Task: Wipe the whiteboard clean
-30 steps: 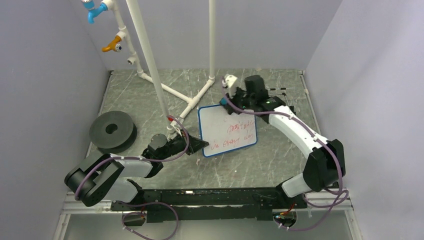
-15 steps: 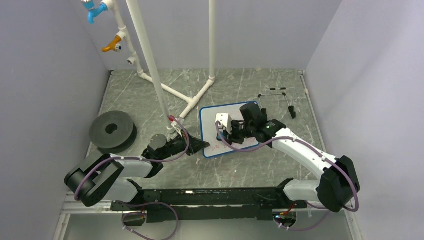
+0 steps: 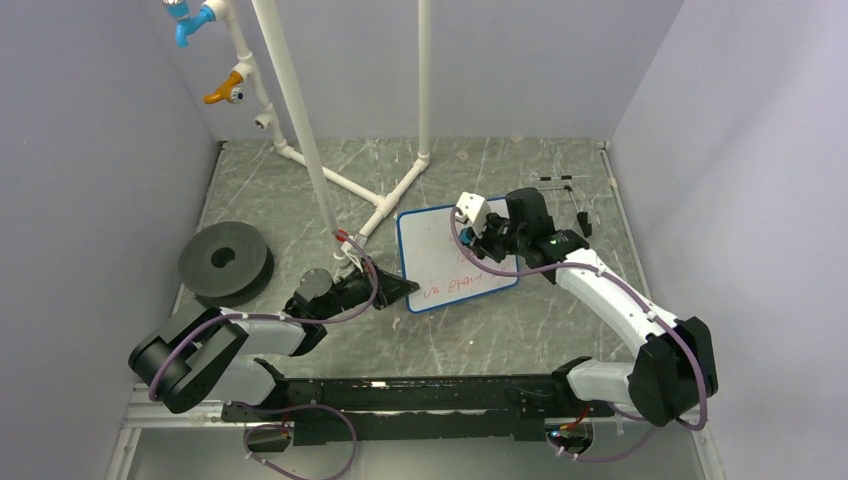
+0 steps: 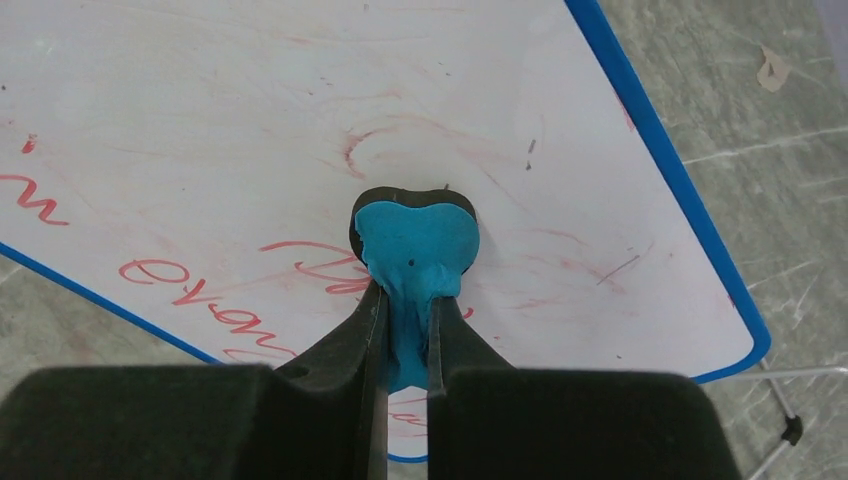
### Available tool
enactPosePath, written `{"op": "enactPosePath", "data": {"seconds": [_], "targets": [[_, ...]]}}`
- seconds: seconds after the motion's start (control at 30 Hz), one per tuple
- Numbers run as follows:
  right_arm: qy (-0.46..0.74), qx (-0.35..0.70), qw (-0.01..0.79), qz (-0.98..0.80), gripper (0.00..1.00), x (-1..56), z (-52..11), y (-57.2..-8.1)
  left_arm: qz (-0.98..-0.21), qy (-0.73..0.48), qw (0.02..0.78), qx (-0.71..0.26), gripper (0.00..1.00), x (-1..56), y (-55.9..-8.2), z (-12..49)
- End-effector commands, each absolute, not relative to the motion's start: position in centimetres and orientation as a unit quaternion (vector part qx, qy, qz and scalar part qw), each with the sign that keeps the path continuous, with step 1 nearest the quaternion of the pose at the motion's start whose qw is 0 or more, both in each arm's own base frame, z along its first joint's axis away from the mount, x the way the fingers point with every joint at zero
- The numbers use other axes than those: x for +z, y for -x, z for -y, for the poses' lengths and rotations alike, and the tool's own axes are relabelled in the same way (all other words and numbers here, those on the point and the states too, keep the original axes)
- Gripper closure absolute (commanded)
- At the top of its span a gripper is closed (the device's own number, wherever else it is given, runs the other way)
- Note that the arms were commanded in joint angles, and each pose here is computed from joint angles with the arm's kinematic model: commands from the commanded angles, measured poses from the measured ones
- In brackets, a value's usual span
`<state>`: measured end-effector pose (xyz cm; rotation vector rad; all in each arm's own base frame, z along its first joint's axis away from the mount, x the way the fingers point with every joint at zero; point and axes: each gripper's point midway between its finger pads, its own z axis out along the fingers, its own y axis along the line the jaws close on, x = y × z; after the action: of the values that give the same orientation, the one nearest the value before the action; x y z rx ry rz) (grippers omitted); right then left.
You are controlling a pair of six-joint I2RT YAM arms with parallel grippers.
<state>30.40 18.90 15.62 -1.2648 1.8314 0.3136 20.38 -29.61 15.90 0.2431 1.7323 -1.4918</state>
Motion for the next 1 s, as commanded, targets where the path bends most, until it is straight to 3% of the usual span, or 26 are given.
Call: {"op": "enactPosePath", "data": {"seconds": [0.0, 0.1, 0.2, 0.47, 0.6, 0.97], "targets": [[0.561, 0.14, 0.428, -0.694, 1.0, 15.7, -20.7, -28.4, -0.575, -0.143, 0.474, -0.652, 1.0, 23.3, -19.2, 30.0], [0.633, 0.17, 0.389, -0.647, 1.0, 14.2, -22.7, -24.0, -0.575, -0.144, 0.474, -0.651, 1.0, 23.3, -19.2, 30.0], [0.657, 0.172, 0.366, -0.636, 1.0, 13.2, -23.2, -22.7, -0.575, -0.143, 0.473, -0.652, 1.0, 23.3, -19.3, 30.1], [0.5, 0.063, 0.465, -0.728, 1.0, 16.5, -19.5, -30.9, -0.577, -0.144, 0.472, -0.651, 1.0, 23.1, -19.3, 30.1], [0.463, 0.04, 0.475, -0.747, 1.0, 17.0, -18.3, -32.4, -0.574, -0.144, 0.47, -0.655, 1.0, 23.2, -19.3, 30.2], [0.664, 0.13, 0.358, -0.644, 1.0, 11.3, -21.5, -22.7, -0.575, -0.143, 0.478, -0.648, 1.0, 23.3, -19.3, 29.9]]}}
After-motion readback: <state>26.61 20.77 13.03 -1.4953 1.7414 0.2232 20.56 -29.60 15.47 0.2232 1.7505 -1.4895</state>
